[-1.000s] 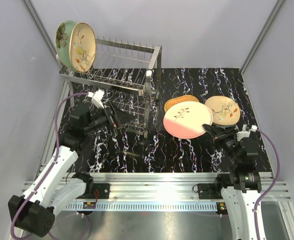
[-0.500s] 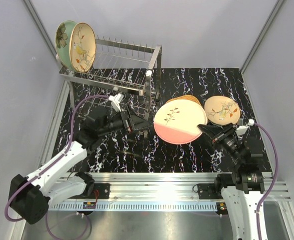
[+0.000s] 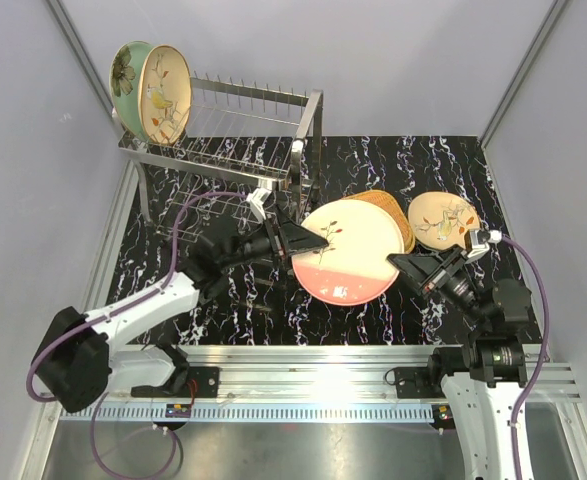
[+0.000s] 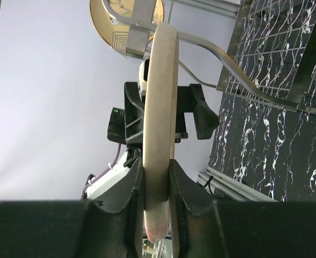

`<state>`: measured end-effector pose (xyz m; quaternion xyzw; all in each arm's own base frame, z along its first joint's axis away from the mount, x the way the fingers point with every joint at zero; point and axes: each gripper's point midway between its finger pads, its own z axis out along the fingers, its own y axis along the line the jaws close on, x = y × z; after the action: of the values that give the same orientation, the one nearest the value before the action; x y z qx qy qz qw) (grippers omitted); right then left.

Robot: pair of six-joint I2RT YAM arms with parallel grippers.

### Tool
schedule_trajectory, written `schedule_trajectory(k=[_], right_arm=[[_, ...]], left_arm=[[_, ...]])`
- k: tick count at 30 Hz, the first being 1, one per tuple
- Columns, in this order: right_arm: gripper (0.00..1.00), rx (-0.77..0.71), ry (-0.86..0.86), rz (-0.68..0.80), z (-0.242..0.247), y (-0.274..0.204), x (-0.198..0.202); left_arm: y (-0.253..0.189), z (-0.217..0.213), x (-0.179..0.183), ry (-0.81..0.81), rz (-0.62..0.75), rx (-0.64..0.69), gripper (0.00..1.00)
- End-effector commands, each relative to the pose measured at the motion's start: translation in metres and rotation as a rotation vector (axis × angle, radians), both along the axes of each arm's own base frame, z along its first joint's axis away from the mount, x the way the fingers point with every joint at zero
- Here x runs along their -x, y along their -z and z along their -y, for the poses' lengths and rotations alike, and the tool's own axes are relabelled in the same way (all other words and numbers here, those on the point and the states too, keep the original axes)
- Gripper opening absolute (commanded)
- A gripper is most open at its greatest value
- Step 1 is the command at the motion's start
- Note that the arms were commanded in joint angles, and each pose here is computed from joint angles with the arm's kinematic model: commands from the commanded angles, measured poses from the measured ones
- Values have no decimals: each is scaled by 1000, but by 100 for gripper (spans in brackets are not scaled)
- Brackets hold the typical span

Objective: Load the plates into the dish rack
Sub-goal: Pass the plate from the right arm to the left

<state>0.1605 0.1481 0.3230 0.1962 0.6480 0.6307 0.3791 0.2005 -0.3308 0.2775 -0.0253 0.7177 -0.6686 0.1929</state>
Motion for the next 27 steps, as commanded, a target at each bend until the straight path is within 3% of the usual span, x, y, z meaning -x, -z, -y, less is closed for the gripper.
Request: schedule_trajectory(k=[1,2,3,6,10,19,22,26,27], right_arm=[[0,-27,-56,145,-5,-31,16],[0,-27,-50,150,-5,-30,16],[0,-27,-47,148,-4,-29,15],[0,-24,-41,137,-4,-25,11],[0,-11,-32,139,-3,-25,7],[0,18,-22,140,-3,-20,2],[0,28,-30,139,-3,-19,3],[0,37,-34,130,-4,-17,4],[0,38,-35,131,-4,-17,4]], left_arm=[[-73,10,13,49,113,273,86],[-75,13,15,62,111,286,80],[-82,15,19,80,123,300,66],[-86,21,29,124,144,304,46],[-83,16,40,142,152,296,28],[-77,-4,48,64,224,184,11],[-74,-7,46,41,236,119,17],[-72,-13,45,1,239,126,0],[-70,-14,43,-11,236,118,0]])
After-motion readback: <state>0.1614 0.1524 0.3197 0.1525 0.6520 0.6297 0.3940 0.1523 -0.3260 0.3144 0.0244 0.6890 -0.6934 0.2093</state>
